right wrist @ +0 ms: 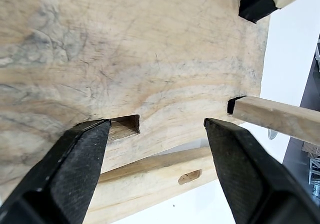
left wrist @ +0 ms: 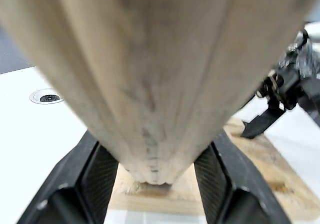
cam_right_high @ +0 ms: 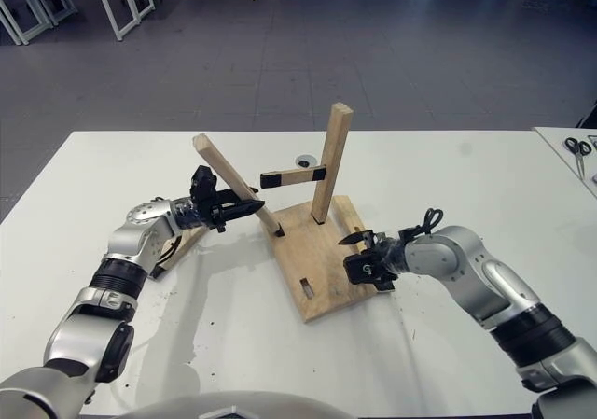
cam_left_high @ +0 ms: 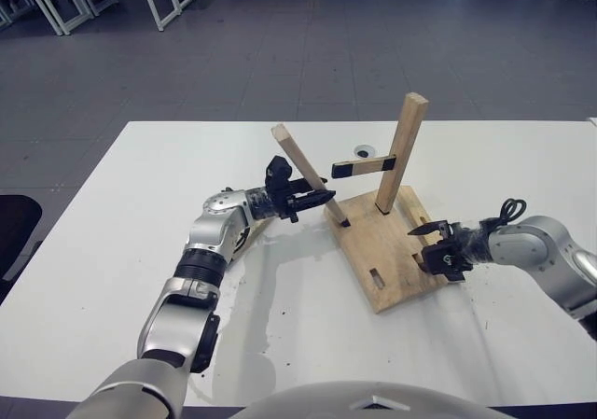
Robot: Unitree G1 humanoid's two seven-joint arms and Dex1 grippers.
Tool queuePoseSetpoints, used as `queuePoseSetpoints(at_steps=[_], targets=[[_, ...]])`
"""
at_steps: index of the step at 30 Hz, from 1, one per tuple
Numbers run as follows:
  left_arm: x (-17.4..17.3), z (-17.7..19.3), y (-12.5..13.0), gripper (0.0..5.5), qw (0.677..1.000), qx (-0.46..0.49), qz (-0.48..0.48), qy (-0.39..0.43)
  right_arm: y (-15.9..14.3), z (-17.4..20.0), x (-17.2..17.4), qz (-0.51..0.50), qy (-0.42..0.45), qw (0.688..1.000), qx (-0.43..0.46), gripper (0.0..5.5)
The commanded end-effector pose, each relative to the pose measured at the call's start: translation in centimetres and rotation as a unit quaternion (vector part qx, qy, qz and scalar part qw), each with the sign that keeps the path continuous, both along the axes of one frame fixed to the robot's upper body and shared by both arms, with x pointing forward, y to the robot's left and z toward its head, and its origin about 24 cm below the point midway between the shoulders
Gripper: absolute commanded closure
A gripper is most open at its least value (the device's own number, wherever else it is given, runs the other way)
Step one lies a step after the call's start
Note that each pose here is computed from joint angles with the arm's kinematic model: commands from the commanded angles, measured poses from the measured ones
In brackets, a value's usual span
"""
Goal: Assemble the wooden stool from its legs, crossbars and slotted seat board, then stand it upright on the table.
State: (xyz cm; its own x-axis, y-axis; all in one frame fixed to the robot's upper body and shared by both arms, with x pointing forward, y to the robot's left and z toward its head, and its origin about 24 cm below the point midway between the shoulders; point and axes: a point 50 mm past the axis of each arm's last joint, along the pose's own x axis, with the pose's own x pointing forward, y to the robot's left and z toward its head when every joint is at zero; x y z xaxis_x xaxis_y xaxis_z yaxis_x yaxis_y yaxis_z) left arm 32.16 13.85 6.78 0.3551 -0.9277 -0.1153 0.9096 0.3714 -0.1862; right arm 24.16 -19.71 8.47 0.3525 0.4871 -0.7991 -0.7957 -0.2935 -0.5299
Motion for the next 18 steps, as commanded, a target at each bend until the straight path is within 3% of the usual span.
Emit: queuePoseSetpoints(at_steps=[1, 5, 9, 18], targets=[[-1.0, -3.3, 0.6, 3.45, 0.994, 0.081, 0.021, 0.074, -0.3, -0.7, -0.2, -0.05, 0.022, 0.998, 0.018, 2.04], [-1.2, -4.2, 0.4, 3.45, 0.987, 0.112, 0.027, 0.108, -0.3, 3.2, 1.3, -0.109, -0.034, 0.988, 0.099, 2.04], [-0.9, -3.7, -0.1, 3.45, 0.981, 0.149, 0.02, 0.122, 1.1, 8.0, 3.1, -0.146, -0.102, 0.959, 0.222, 2.04], [-0.6, -2.3, -1.2, 3.45, 0.97, 0.199, 0.022, 0.135, 5.9, 11.6, 5.8, -0.142, -0.165, 0.892, 0.395, 2.04]])
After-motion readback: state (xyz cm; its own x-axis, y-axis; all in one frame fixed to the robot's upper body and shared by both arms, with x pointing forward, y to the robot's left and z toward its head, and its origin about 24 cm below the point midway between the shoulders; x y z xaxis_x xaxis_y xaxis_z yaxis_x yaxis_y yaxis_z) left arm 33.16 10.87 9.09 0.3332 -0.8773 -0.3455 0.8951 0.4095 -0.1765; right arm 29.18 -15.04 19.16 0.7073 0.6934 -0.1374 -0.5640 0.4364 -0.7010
